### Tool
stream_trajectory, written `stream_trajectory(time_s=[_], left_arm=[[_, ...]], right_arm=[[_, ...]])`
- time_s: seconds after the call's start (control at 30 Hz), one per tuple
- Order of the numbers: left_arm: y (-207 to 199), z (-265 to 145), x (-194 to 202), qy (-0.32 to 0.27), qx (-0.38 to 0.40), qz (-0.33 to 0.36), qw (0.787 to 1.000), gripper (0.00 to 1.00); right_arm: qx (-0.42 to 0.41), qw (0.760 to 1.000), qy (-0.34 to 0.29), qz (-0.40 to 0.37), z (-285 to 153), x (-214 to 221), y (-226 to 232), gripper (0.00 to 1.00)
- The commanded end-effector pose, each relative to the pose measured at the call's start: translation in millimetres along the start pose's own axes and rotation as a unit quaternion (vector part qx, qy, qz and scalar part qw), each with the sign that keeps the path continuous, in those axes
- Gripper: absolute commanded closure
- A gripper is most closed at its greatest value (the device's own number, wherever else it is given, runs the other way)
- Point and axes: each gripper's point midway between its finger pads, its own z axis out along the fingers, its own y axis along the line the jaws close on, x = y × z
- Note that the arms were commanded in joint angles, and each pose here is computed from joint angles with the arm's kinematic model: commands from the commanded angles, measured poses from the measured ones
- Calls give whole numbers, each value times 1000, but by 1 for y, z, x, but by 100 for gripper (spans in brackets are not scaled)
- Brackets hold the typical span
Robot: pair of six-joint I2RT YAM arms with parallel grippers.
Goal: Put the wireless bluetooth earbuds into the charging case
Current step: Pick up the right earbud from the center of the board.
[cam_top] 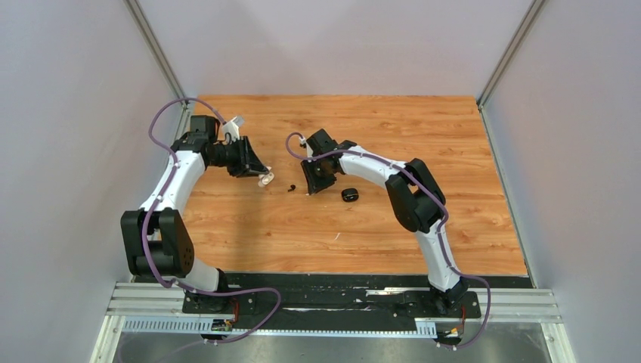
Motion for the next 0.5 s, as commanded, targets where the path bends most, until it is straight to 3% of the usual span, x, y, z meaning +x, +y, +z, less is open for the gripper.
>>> stream_trajectory(time_s=[0.0,0.27,0.47], left_arm=[[-12,-11,-8,-27,12,23,999,100],[-11,-9,-7,-25,14,19,999,100],[-11,-7,-9,-24,16,15,999,100]], right_arm=[[-7,1000,-15,17,8,-13,0,69],[-6,1000,-11,16,11,-11,-4,74],[16,1000,-11,7,4,-6,-12,69]])
